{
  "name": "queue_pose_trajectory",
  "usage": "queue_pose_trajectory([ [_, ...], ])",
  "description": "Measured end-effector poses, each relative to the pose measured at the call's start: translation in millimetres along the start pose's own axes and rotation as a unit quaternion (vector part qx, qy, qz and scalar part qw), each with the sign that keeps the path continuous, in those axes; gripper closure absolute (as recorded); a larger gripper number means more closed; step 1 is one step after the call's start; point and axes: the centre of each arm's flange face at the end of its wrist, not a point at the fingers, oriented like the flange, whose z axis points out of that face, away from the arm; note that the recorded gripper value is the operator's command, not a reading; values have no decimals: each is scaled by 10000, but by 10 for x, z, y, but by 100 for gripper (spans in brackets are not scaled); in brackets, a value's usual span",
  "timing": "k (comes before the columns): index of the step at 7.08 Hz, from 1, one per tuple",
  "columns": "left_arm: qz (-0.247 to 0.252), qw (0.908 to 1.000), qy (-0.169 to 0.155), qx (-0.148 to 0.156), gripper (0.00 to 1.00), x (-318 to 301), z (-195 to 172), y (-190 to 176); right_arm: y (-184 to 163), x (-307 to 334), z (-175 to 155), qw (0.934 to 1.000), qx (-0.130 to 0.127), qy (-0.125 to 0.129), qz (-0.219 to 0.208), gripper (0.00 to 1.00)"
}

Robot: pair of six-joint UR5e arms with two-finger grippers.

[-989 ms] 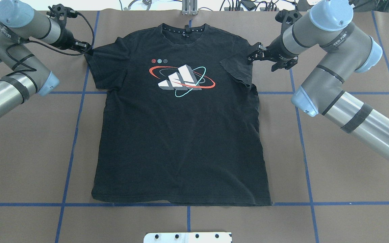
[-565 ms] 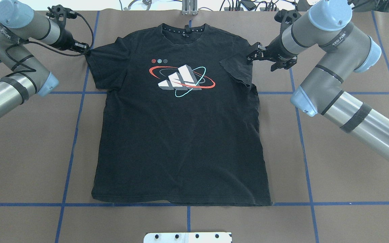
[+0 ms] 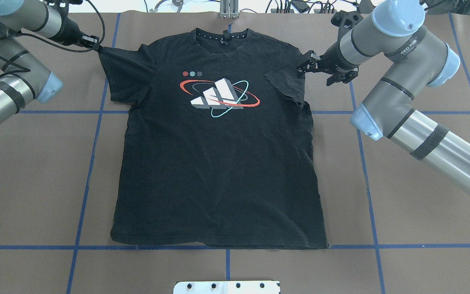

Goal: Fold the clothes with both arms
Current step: 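Bring the left gripper toward the other shoulder while the right gripper holds, then lower the left gripper onto the shoulder near the collar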

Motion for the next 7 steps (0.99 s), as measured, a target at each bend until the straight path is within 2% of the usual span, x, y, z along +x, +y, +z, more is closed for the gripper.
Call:
queue_pose_trajectory([
  [2,-324,9990,305,77,100,459,-394,-148,2,14,11,10000,-7,12,7,0],
  [3,-639,9969,441,114,100,786,-446,-194,-1,27,19,10000,-11,23,15,0],
  [4,-873,9949,499,128,100,1234,-302,-182,-3,40,31,10000,-15,36,24,0],
  [6,-1036,9939,293,234,100,2009,86,-105,-9,68,64,10000,-32,68,39,0],
  [7,-1078,9937,185,248,100,2167,181,-103,-21,98,102,9999,-49,106,51,0],
])
